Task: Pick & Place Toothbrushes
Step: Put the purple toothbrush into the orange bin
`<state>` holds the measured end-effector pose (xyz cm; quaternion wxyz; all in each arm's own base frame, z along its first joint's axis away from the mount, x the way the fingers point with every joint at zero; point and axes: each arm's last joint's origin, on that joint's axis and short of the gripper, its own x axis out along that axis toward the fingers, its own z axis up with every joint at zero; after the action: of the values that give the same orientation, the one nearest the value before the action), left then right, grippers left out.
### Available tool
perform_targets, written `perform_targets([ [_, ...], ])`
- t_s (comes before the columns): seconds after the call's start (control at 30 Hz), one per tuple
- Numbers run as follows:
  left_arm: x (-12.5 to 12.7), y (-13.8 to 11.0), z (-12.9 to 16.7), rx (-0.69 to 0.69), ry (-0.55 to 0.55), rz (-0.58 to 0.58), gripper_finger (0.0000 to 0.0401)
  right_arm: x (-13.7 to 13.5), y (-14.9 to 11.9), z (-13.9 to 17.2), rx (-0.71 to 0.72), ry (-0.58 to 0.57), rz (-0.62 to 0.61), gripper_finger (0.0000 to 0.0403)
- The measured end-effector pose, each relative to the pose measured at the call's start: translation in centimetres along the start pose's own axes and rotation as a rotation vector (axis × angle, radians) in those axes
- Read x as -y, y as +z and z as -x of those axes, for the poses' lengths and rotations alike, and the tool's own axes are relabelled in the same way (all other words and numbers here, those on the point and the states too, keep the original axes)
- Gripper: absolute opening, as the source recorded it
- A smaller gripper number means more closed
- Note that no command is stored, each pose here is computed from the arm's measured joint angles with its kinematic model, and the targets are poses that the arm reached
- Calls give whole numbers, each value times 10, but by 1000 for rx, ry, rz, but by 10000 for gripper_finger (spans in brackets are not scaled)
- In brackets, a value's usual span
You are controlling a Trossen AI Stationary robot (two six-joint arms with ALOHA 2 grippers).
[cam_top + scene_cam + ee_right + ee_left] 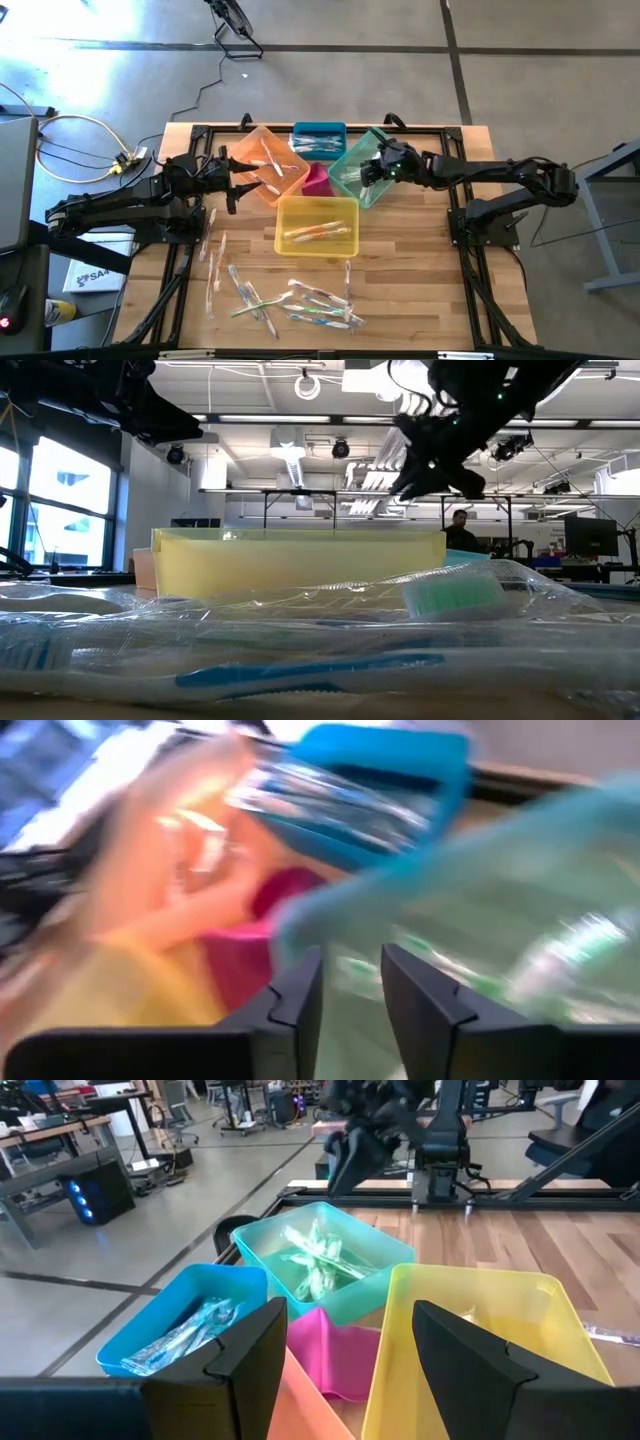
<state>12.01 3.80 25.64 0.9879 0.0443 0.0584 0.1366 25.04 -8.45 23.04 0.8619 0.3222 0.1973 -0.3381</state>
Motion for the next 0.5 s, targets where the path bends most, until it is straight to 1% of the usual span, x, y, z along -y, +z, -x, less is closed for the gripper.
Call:
perform_targets([
  [0.13, 0, 0, 0, 1, 0, 0, 211, -19, 0, 6, 42, 166, 121, 65],
  [0.23, 0, 0, 0, 1, 0, 0, 211, -32, -2, 10, 66, 268, 205, 38],
  [0.37, 0, 0, 0, 1, 0, 0, 211, -43, -11, 15, 61, 317, 279, 8],
  [0.5, 0, 0, 0, 1, 0, 0, 211, -52, -17, 19, 59, 370, 294, 6],
])
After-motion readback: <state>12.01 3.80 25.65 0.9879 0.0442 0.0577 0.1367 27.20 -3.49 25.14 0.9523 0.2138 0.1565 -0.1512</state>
